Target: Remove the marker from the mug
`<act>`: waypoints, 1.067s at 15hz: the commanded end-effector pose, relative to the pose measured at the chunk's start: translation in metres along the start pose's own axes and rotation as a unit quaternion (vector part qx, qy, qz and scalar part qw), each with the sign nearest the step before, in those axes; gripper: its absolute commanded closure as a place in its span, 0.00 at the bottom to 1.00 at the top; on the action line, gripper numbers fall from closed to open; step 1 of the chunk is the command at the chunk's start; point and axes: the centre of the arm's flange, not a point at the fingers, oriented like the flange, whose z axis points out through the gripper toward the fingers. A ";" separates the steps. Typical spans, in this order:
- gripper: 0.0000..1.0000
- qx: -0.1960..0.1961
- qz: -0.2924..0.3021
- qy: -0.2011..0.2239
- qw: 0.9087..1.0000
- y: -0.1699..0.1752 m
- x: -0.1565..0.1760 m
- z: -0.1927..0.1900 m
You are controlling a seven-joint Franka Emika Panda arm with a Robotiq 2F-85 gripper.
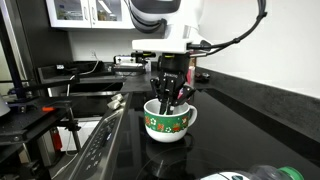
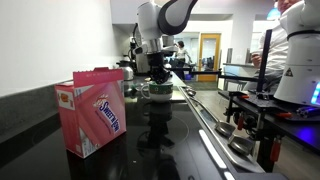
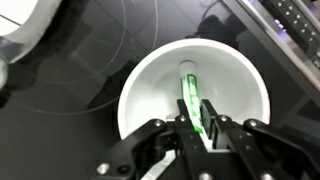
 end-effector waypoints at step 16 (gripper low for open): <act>0.95 -0.055 0.041 -0.022 0.997 -0.032 -0.031 -0.107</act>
